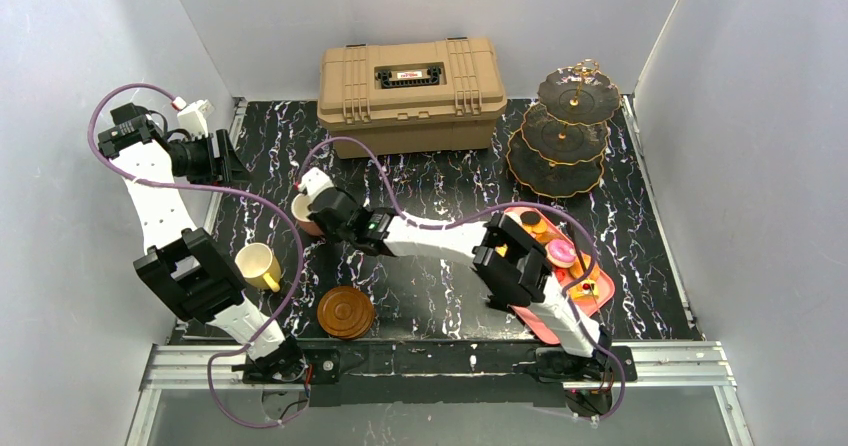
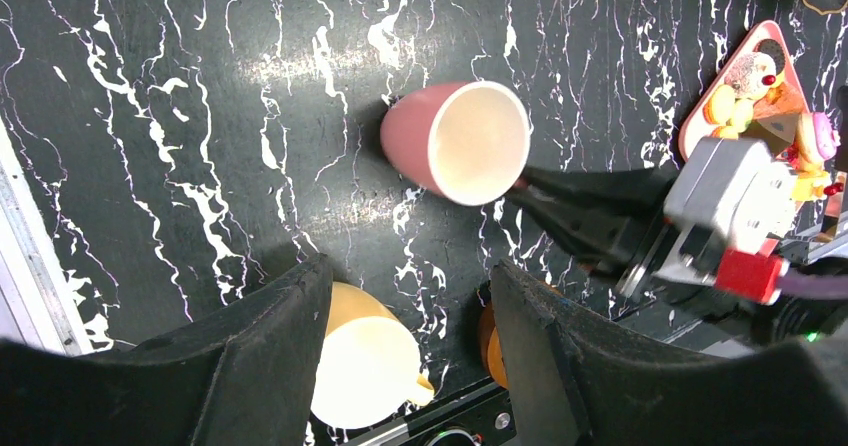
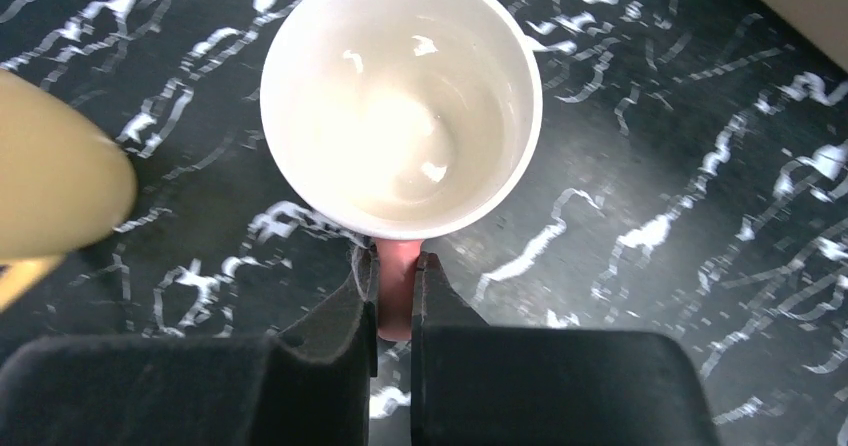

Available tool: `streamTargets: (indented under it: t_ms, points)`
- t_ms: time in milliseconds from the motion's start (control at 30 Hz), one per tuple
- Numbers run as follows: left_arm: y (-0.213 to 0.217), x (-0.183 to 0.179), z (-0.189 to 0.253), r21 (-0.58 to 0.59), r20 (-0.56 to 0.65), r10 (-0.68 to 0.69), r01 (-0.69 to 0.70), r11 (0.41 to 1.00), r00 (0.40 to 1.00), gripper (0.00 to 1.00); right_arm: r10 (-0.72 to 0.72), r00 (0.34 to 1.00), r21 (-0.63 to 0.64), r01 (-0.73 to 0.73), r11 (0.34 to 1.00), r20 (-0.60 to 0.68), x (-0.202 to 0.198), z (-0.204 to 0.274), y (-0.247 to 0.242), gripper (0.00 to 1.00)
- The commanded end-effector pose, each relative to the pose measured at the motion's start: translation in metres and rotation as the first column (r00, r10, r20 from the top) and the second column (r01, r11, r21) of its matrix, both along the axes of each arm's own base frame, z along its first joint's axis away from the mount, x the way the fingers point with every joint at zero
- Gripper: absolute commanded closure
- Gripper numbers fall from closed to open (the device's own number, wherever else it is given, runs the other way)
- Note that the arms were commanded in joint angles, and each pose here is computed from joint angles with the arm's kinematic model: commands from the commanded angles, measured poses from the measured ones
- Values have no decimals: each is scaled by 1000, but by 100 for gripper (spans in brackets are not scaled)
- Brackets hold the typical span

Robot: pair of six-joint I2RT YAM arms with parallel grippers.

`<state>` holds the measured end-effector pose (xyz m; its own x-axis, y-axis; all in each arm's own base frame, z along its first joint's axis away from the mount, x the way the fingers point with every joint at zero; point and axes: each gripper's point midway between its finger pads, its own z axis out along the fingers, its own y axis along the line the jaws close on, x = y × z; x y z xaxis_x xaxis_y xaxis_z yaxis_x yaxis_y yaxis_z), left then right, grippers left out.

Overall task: Serve the afternoon tea
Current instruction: Move the cup to the center of the board.

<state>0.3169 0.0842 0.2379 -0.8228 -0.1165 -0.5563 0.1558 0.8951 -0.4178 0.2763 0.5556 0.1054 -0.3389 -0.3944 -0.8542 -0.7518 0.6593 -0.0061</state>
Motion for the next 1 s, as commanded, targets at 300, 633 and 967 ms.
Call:
streamTargets:
  t_ms: [300,633,967]
  points:
    - [-8,-10,24,-3,41,17,-17,1000,999,41,-17,1000,131,16,991,1,1,36,34,30]
    - [-10,-12,26,-2,50,16,-16,1000,999,39,-164,986,194,157,968,21,48,143,-62,2]
    - [-12,-12,32,-5,64,10,-10,1000,998,39,-645,747,283,591,755,161,158,281,-307,2]
